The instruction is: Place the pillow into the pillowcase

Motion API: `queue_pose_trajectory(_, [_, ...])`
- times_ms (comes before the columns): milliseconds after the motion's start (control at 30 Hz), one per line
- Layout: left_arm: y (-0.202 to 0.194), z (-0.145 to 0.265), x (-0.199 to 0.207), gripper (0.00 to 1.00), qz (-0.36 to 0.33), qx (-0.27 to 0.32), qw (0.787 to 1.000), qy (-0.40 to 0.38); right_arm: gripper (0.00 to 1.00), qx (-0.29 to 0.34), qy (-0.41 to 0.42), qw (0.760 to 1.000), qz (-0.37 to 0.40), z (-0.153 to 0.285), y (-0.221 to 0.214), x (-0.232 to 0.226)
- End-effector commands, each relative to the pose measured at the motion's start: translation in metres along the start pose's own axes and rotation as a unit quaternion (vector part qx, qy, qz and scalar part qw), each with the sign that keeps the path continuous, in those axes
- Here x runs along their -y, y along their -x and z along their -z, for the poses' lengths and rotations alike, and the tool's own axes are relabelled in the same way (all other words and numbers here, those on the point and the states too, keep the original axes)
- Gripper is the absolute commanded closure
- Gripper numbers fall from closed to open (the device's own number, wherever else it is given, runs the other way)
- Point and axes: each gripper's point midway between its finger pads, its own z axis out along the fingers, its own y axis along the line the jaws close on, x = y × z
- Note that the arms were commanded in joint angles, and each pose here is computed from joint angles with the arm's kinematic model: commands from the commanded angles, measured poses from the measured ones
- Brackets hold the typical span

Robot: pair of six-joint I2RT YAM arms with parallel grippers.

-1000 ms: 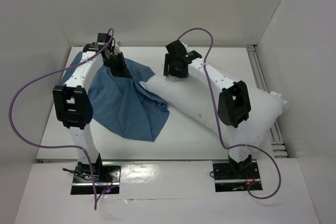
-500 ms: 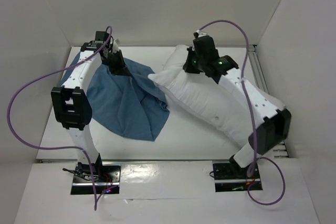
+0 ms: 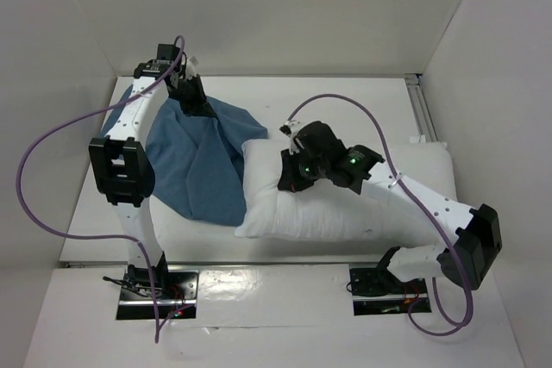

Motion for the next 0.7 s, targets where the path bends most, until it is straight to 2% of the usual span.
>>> queue_pose_trajectory(0, [0.006, 0.008, 0.006, 1.0, -0.021, 0.005, 1.0, -0.015, 0.72, 0.033, 0.024, 0.999, 0.016, 0.007, 0.022, -0.02])
queue_pose_trajectory(33, [0.004, 0.006, 0.004, 1.0, -0.019, 0.001, 1.0, -0.013, 0.4, 0.029, 0.022, 0.999, 0.015, 0.012, 0.023, -0.021])
queue_pose_trajectory(100, [0.004, 0.006, 0.004, 1.0, -0.019, 0.001, 1.0, -0.013, 0.26, 0.049, 0.008, 0.998, 0.034, 0.016, 0.045, -0.026])
queue_pose_trajectory(200, [0.005, 0.006, 0.001, 1.0, -0.019, 0.006, 1.0, -0.003, 0.22, 0.077, 0.011, 0.996, 0.047, 0.023, 0.079, -0.039])
queue_pose_trajectory(267, [0.004, 0.01, 0.002, 1.0, -0.024, 0.006, 1.0, -0.003, 0.22, 0.073, 0.002, 0.996, 0.056, 0.02, 0.088, -0.04])
queue_pose_trajectory(300, [0.006, 0.012, 0.004, 1.0, -0.026, 0.009, 1.0, -0.005, 0.22, 0.058, -0.013, 0.997, 0.052, 0.005, 0.09, -0.035])
queue_pose_trajectory(333, [0.007, 0.016, 0.006, 1.0, -0.028, 0.014, 0.999, -0.007, 0.18, 0.077, -0.033, 0.995, 0.057, 0.008, 0.109, -0.033])
queue_pose_trajectory(400, [0.007, 0.019, 0.008, 1.0, -0.03, 0.018, 0.999, -0.008, 0.12, 0.055, -0.074, 0.994, 0.052, -0.003, 0.112, -0.021])
queue_pose_trajectory(433, [0.007, 0.023, 0.011, 1.0, -0.032, 0.02, 0.999, -0.014, 0.11, 0.053, -0.097, 0.993, 0.048, -0.018, 0.128, -0.014])
queue_pose_trajectory(533, [0.002, 0.025, 0.01, 1.0, -0.029, 0.014, 0.999, -0.011, 0.11, -0.014, -0.109, 0.993, 0.037, -0.052, 0.119, -0.009])
queue_pose_trajectory(667, [-0.001, 0.034, 0.013, 1.0, -0.037, 0.021, 0.999, -0.014, 0.09, -0.056, -0.138, 0.988, 0.047, -0.084, 0.1, -0.003])
